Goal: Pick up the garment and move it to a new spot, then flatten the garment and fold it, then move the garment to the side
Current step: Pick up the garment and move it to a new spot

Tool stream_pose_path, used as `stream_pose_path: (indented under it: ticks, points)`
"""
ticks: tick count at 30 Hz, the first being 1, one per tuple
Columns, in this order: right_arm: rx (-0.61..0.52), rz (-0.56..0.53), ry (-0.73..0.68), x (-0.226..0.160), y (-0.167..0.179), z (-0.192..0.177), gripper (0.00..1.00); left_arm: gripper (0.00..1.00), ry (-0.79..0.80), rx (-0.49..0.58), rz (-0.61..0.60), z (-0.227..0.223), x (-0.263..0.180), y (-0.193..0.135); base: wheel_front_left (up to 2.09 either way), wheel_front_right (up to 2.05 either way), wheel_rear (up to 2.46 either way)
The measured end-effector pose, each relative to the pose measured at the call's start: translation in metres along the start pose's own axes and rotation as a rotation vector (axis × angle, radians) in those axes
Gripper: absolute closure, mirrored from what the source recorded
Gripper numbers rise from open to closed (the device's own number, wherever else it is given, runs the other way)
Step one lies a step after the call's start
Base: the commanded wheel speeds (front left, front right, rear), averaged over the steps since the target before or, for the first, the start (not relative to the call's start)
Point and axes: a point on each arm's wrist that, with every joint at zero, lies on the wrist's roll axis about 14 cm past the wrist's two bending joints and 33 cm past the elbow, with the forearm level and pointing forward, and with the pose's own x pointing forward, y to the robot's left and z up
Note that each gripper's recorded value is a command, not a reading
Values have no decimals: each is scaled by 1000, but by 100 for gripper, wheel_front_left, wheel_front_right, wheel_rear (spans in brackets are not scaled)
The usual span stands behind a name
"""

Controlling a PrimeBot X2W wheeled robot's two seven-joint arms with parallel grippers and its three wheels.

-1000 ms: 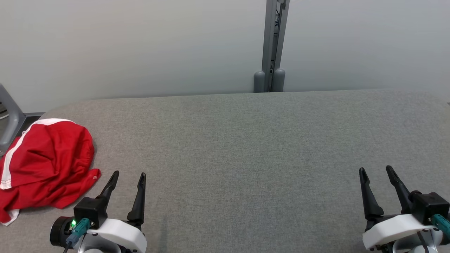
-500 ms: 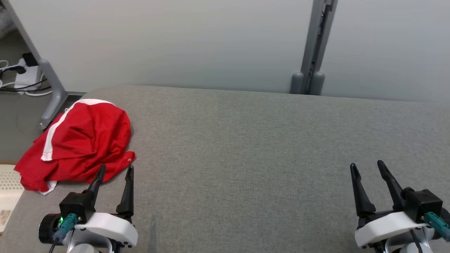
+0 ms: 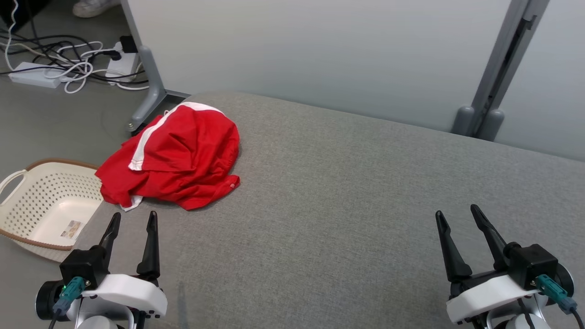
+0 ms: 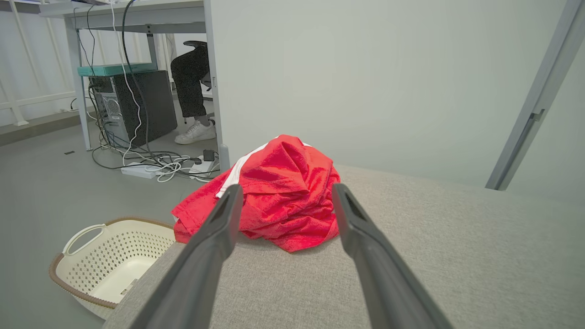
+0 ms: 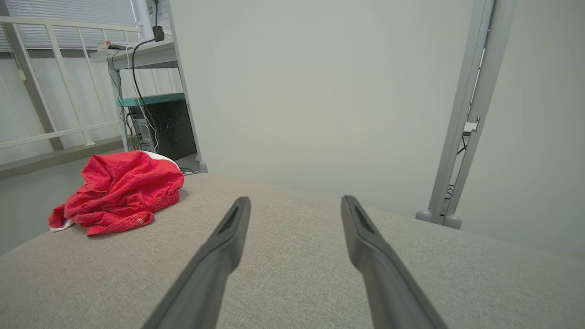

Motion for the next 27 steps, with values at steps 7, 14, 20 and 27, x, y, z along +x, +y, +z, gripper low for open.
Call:
stream_pose_path:
  ticks: [7,14,20,27]
  points:
    - [4,52,6,10,17,-2,0,0,2,4,57,0,-9,20,0,0,0]
    - [6,62,11,12,21,-5,0,0,10,4,69,-2,-12,23,0,0,0]
    - [9,61,23,12,21,-8,0,0,16,4,69,-4,-12,22,0,0,0]
    - [19,62,30,17,18,-10,0,0,17,9,33,-2,6,8,0,0,0]
